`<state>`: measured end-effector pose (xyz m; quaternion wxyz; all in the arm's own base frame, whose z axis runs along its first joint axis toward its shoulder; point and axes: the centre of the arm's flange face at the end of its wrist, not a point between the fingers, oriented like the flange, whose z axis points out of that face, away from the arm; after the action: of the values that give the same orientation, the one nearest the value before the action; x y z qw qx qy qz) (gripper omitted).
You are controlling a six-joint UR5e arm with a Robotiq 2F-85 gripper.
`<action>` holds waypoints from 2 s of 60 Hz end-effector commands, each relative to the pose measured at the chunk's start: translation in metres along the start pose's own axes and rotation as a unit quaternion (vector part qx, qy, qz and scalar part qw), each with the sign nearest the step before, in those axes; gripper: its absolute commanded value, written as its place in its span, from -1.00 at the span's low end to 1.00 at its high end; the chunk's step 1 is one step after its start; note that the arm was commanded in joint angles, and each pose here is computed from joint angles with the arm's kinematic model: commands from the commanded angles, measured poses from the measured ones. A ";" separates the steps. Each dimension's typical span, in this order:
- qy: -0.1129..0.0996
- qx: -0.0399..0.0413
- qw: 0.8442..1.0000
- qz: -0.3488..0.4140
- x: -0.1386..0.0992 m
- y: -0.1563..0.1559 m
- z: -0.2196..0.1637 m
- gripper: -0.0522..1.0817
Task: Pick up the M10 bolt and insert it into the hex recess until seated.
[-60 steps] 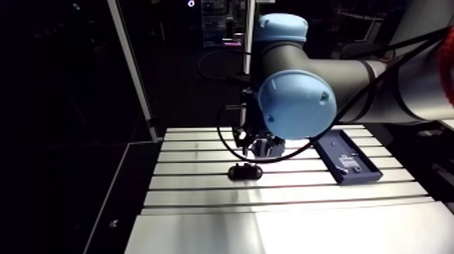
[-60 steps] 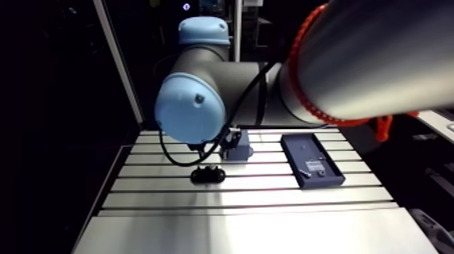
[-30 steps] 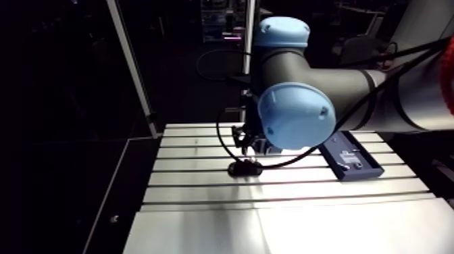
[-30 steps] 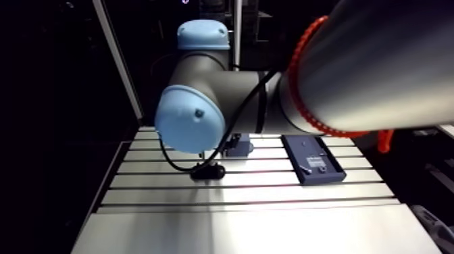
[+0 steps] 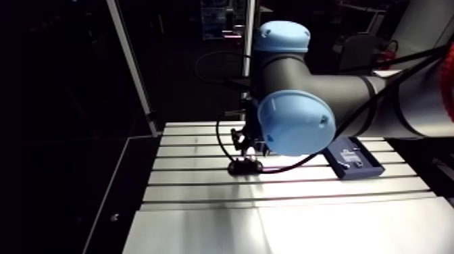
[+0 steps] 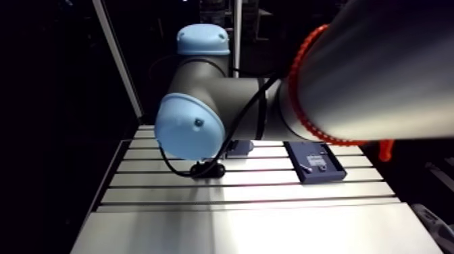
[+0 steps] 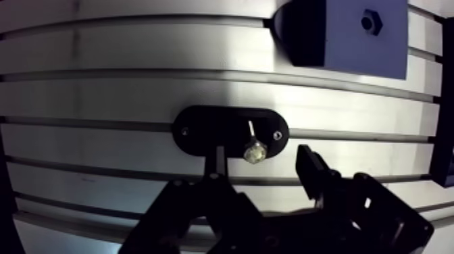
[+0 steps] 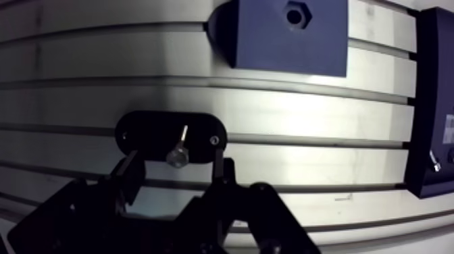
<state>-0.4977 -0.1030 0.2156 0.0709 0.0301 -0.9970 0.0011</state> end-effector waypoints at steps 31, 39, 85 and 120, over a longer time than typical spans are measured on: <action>-0.008 0.002 1.000 -0.003 -0.002 0.000 0.008 -0.15; -0.008 0.003 1.000 -0.003 -0.002 -0.001 0.009 -0.14; -0.012 0.007 1.000 -0.003 -0.002 -0.001 0.012 0.07; -0.012 0.007 1.000 -0.003 -0.002 -0.001 0.012 0.17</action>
<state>-0.4972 -0.1042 0.2034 0.0593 0.0332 -0.9977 0.0077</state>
